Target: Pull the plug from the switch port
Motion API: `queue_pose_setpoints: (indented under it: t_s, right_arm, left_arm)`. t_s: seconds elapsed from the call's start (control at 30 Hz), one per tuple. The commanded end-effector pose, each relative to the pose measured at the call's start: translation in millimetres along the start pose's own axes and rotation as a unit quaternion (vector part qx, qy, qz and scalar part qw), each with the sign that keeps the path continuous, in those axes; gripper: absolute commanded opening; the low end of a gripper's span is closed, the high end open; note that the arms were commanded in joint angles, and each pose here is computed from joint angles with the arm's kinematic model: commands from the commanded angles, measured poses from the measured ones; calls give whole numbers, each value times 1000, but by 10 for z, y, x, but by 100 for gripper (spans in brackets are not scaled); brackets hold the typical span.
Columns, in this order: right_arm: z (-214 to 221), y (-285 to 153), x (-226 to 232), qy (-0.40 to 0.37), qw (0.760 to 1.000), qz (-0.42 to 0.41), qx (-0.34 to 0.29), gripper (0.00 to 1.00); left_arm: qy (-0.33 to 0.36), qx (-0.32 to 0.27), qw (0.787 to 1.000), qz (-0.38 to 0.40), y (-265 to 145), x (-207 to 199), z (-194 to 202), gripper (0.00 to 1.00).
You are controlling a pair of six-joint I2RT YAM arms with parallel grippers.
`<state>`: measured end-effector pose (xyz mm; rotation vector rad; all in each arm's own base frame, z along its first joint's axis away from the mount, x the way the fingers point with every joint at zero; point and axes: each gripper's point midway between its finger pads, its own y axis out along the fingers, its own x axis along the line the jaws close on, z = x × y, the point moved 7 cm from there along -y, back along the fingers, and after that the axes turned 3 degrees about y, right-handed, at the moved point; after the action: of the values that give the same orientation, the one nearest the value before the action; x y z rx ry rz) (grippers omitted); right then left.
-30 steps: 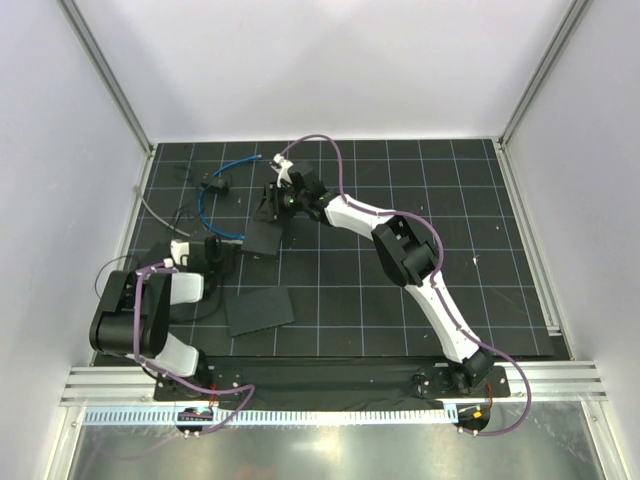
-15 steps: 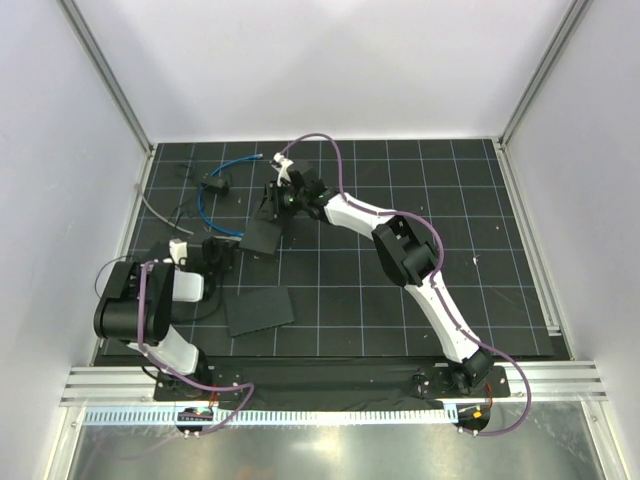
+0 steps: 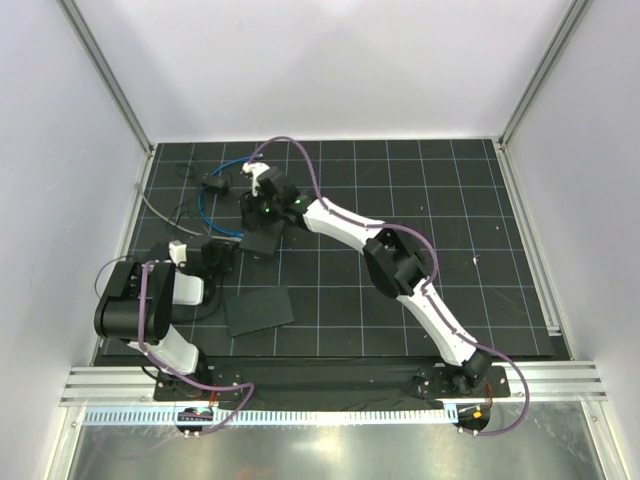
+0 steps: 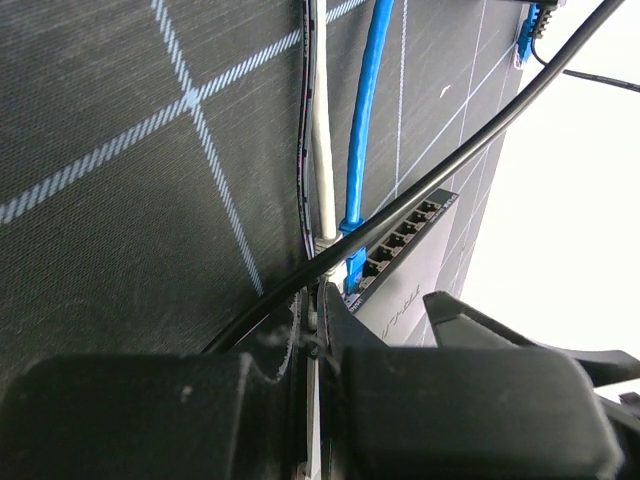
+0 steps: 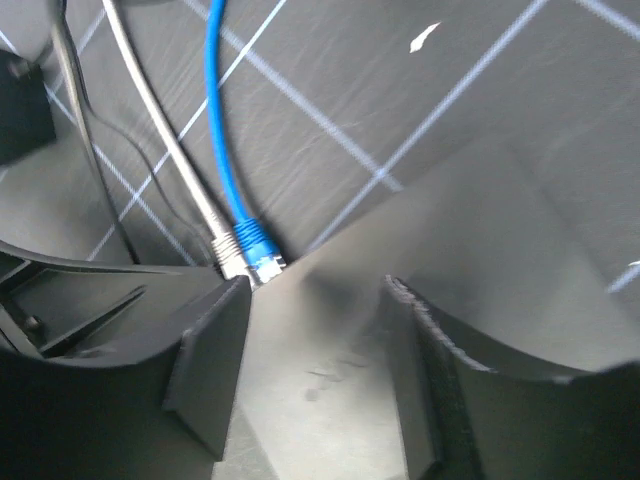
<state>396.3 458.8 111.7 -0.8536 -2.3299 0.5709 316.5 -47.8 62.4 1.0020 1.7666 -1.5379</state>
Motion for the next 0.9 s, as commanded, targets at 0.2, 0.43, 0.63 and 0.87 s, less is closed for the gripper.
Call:
queue_pose_setpoints:
  t_s: [0.2, 0.43, 0.63, 0.87]
  right_arm:
    - [-41, -42, 9, -62, 989, 134, -16, 70]
    - [94, 53, 81, -90, 984, 155, -2, 77]
    - [185, 94, 159, -118, 981, 154, 10, 85]
    - [278, 142, 154, -145, 976, 161, 26, 90]
  left_arm:
    - [32, 15, 997, -68, -145, 386, 124, 0]
    - [35, 10, 997, -66, -195, 385, 143, 0]
    - [32, 15, 997, -72, -163, 447, 168, 0]
    - [25, 18, 997, -66, -132, 457, 191, 0]
